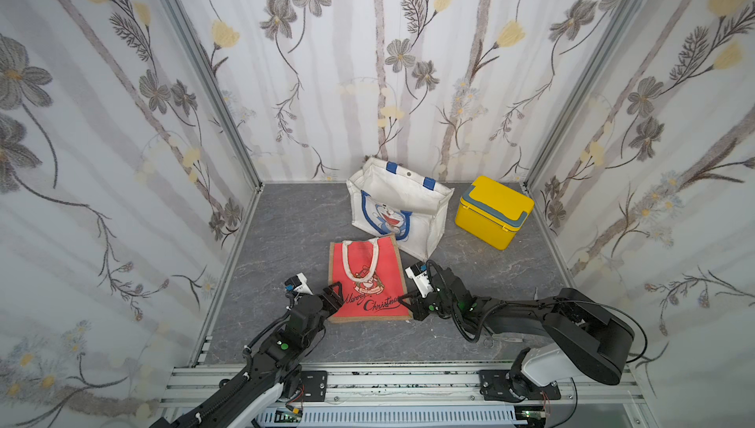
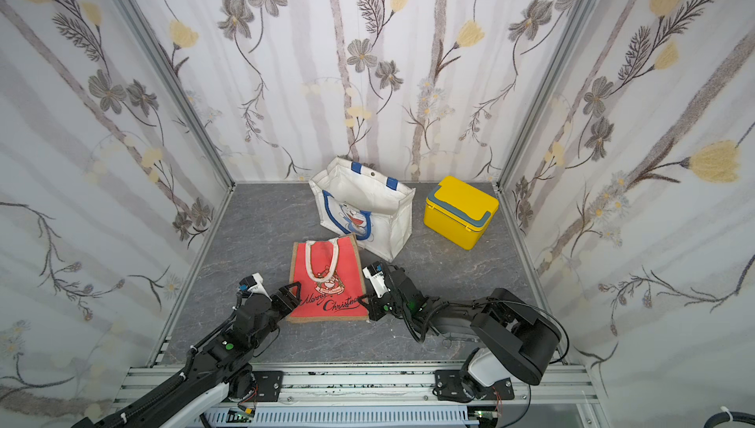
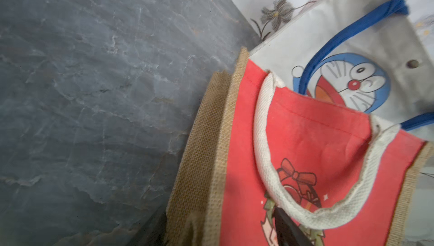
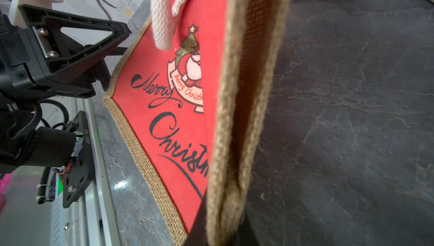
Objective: Put away the canvas bag
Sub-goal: Place the canvas bag at the center of the board.
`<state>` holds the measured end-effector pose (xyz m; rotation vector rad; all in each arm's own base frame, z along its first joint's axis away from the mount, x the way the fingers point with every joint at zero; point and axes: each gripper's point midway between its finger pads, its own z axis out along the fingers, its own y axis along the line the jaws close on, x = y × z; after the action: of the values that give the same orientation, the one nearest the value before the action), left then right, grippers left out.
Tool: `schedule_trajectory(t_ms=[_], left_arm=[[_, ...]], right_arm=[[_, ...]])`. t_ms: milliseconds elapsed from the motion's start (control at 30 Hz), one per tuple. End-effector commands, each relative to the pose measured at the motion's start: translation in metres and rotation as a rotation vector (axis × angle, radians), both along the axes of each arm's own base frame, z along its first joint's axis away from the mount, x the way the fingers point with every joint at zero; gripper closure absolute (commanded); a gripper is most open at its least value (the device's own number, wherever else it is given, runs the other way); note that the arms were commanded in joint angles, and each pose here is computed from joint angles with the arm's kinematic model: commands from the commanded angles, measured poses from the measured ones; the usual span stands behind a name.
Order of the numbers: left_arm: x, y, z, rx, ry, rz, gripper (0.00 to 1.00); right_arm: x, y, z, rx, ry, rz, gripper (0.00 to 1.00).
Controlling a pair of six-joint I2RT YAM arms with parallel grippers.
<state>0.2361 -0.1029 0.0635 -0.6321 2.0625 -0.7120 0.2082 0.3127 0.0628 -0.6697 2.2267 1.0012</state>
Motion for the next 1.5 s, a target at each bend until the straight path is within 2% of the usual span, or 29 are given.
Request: schedule_trajectory(t_ms=[0, 33, 133, 233, 333, 433, 467, 567, 700, 833, 1000, 1100, 1133, 1200, 1300, 1467], left_arm=[[0.006, -0.010, 0.004, -0.049, -0.010, -0.014, 0.27], [0.006, -0.010, 0.001, -0.044, 0.002, -0.014, 0.26], [0.004, -0.015, -0.003, -0.087, 0.002, -0.030, 0.26], [0.000, -0.024, -0.002, -0.151, -0.001, -0.068, 0.51], [-0.003, -0.025, -0.004, -0.125, 0.016, -0.085, 0.74], [-0.004, -0.016, -0.004, -0.103, 0.030, -0.048, 0.97], [-0.005, -0.012, -0.003, -0.099, 0.030, -0.024, 1.00], [-0.007, -0.001, 0.004, -0.115, 0.026, 0.036, 1.00], [-0.007, 0.016, 0.032, -0.138, -0.028, 0.123, 1.00], [-0.002, 0.039, 0.075, -0.094, -0.100, 0.214, 1.00], [0.032, 0.069, 0.130, 0.021, -0.156, 0.317, 1.00], [0.062, 0.079, 0.157, 0.003, -0.187, 0.329, 1.00], [0.070, 0.079, 0.161, -0.010, -0.194, 0.317, 1.00], [0.080, 0.080, 0.157, -0.007, -0.180, 0.316, 1.00], [0.077, 0.072, 0.118, -0.029, -0.064, 0.290, 1.00], [0.039, 0.052, 0.055, -0.110, 0.083, 0.246, 1.00]], right_arm=[[0.006, -0.003, -0.009, -0.062, -0.040, -0.003, 0.82], [0.007, -0.002, -0.010, -0.066, -0.041, -0.004, 0.79], [0.010, 0.002, -0.009, -0.056, -0.045, -0.002, 0.62], [0.010, 0.012, -0.007, -0.042, -0.046, 0.015, 0.57], [0.006, 0.028, 0.000, -0.034, -0.055, 0.046, 0.60], [-0.001, 0.043, -0.003, -0.048, -0.052, 0.065, 0.75], [-0.001, 0.045, -0.002, -0.054, -0.052, 0.059, 0.82], [-0.004, 0.056, 0.008, -0.061, -0.073, 0.056, 0.92], [-0.004, 0.077, 0.028, -0.048, -0.102, 0.076, 0.94], [0.012, 0.111, 0.059, -0.012, -0.158, 0.102, 0.99], [0.060, 0.163, 0.091, -0.053, -0.241, 0.076, 0.99], [0.087, 0.190, 0.108, -0.044, -0.260, 0.067, 0.99], [0.093, 0.195, 0.112, -0.036, -0.264, 0.060, 0.96], [0.103, 0.197, 0.110, -0.039, -0.252, 0.033, 0.83], [0.099, 0.192, 0.084, -0.060, -0.174, 0.051, 0.85], [0.067, 0.169, 0.034, -0.115, -0.069, 0.083, 0.82]])
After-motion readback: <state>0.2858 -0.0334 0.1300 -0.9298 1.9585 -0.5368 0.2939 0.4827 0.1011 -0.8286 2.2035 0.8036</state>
